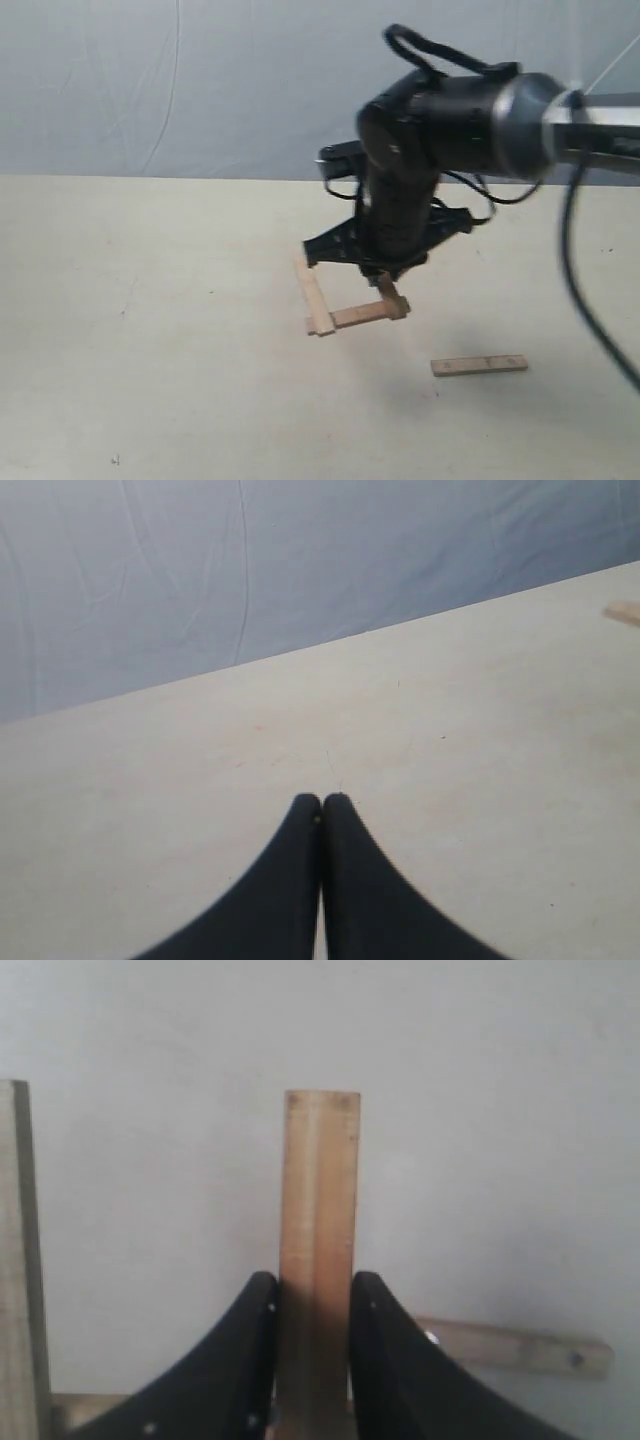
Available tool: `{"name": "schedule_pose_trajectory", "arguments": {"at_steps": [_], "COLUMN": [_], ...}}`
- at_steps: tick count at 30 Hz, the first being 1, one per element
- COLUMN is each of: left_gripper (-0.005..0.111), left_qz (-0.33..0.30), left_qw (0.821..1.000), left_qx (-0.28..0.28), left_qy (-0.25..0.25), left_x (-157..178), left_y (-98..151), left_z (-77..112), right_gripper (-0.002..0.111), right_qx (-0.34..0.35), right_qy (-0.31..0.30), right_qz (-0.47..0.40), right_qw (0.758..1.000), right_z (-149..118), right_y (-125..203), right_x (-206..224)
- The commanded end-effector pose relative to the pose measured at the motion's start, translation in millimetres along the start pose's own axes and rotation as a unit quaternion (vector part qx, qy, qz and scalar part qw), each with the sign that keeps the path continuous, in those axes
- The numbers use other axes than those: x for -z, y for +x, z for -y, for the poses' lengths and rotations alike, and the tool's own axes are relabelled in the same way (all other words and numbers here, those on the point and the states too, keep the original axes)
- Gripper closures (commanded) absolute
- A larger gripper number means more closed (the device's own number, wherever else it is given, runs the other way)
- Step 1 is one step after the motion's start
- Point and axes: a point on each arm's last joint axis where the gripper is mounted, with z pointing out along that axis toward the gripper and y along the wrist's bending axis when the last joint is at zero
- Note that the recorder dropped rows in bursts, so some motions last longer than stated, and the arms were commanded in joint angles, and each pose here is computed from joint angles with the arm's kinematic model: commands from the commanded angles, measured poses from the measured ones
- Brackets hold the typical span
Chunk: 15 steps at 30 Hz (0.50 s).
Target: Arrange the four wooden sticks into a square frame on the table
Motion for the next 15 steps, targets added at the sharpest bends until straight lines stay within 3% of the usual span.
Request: {"name": "schedule_pose_trajectory", "arguments": {"at_steps": [1,9,15], "left_gripper": [0.107,0.107,0.107], "left_qz": [0.0,0.0,0.0], "left_qw": [1.0,1.0,1.0], "left_qx": [0.0,0.0,0.0], "left_qy": [-0.002,-0.002,-0.002], "left_x": [0,0,0], "left_y": [1,1,1], "left_z": [-0.1,-0.1,-0.1], "right_gripper": [0.109,0.109,0.109], "right_qx": [-0.055,-0.087,-0.087], "right_qy": [-0.008,0.014,0.006], "right_qz": [0.007,-0.013,-0.003], "right_qw": [0.998,0.996,0.996], "right_z": [56,105,111], "right_y": [50,112,124], "right_x": [11,2,-15]}}
